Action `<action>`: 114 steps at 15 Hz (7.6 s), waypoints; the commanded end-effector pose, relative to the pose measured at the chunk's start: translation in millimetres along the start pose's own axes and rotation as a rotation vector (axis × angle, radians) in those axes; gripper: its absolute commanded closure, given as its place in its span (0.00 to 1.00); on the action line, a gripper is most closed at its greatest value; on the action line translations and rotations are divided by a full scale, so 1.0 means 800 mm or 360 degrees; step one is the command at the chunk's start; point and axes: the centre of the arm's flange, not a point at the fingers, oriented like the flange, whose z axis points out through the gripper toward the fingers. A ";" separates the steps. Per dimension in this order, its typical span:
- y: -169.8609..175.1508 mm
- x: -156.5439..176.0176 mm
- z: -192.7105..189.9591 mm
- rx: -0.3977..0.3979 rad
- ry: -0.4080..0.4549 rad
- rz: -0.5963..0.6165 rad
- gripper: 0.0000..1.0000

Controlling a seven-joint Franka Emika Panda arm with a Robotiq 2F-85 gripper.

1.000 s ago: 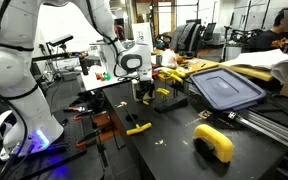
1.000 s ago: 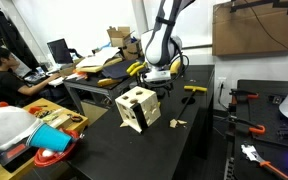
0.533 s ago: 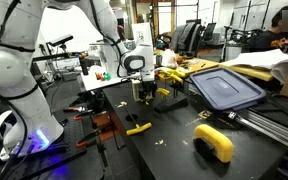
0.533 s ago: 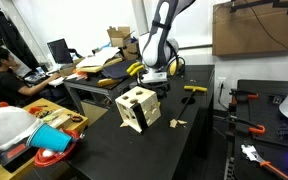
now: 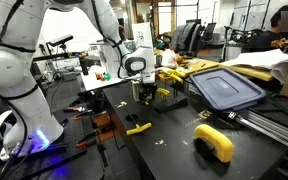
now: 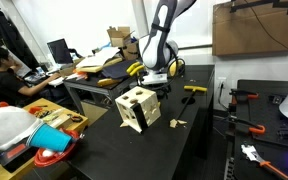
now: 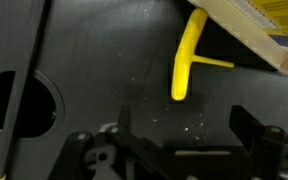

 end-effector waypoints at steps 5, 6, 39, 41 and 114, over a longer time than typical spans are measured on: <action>-0.012 0.001 0.002 -0.0031 -0.0030 0.0069 0.00; -0.012 0.001 0.003 -0.0031 -0.0031 0.0071 0.00; 0.062 0.012 -0.085 -0.0358 -0.0027 -0.0037 0.96; 0.078 0.014 -0.105 -0.0479 0.0008 -0.0130 0.96; -0.122 -0.163 -0.192 -0.1115 0.0778 -0.1470 0.96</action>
